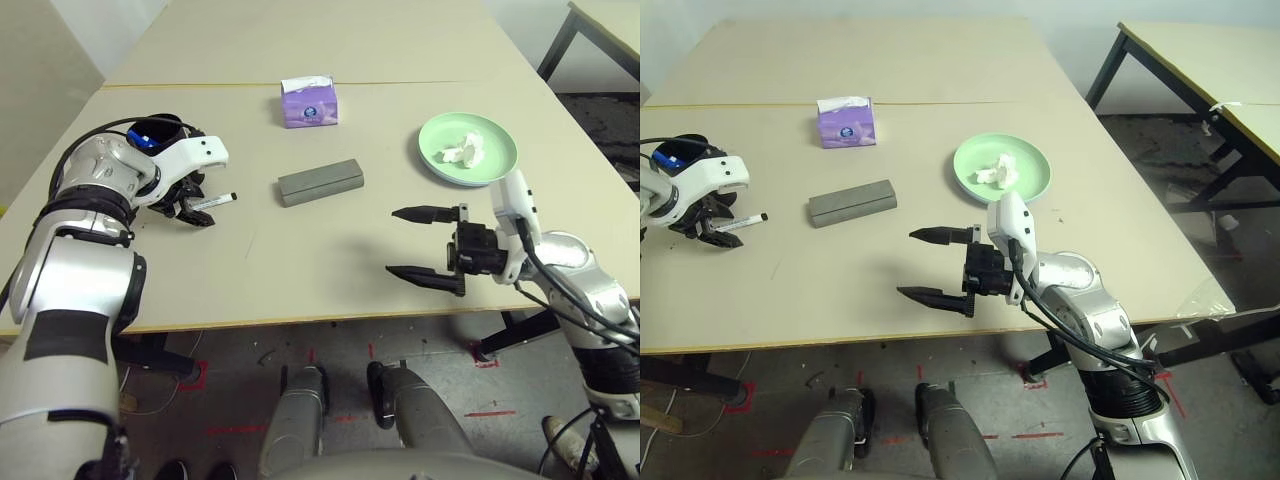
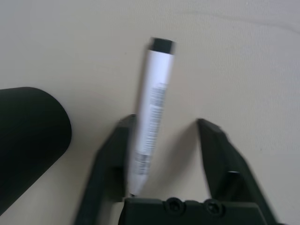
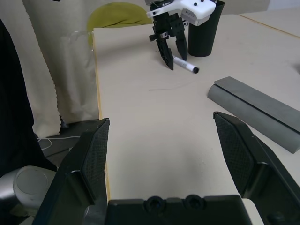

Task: Organize and tidy the items on the table.

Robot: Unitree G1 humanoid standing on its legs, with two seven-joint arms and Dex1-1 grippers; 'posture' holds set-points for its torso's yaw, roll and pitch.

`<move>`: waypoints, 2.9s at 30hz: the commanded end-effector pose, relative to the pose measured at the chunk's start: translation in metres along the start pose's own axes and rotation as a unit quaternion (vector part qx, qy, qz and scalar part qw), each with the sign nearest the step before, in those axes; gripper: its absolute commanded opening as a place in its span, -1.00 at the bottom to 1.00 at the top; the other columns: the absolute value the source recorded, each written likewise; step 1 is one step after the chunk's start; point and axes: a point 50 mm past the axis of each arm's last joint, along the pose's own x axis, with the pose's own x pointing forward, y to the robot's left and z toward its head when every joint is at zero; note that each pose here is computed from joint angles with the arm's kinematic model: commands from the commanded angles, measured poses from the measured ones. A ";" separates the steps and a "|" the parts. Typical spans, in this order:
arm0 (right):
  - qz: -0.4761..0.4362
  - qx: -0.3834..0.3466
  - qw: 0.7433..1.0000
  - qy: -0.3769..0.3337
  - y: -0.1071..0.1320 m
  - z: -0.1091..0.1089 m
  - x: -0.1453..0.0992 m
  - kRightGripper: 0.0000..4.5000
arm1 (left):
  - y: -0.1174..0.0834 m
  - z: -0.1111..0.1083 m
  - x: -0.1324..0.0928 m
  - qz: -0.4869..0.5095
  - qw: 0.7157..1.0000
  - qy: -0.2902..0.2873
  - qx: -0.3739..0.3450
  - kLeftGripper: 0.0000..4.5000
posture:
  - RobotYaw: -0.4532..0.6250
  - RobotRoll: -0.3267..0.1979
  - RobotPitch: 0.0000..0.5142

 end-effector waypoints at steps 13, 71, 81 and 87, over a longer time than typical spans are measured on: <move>0.005 -0.009 1.000 -0.001 0.000 0.004 0.001 1.00 | -0.005 -0.003 0.003 -0.033 0.999 -0.015 -0.027 -0.90 | -0.41 0.25 -0.35; -0.136 0.032 0.990 -0.028 -0.029 -0.002 -0.010 1.00 | 0.051 -0.028 -0.108 0.330 0.749 -0.477 -0.320 -0.90 | -0.29 0.25 -0.40; -0.141 0.030 0.989 -0.025 -0.029 -0.001 -0.012 1.00 | 0.047 -0.026 -0.079 0.340 0.737 -0.473 -0.342 -0.90 | -0.31 0.25 -0.39; -0.142 0.030 0.989 -0.024 -0.027 -0.001 -0.013 1.00 | 0.043 -0.033 -0.072 0.347 0.741 -0.458 -0.347 -0.90 | -0.31 0.25 -0.38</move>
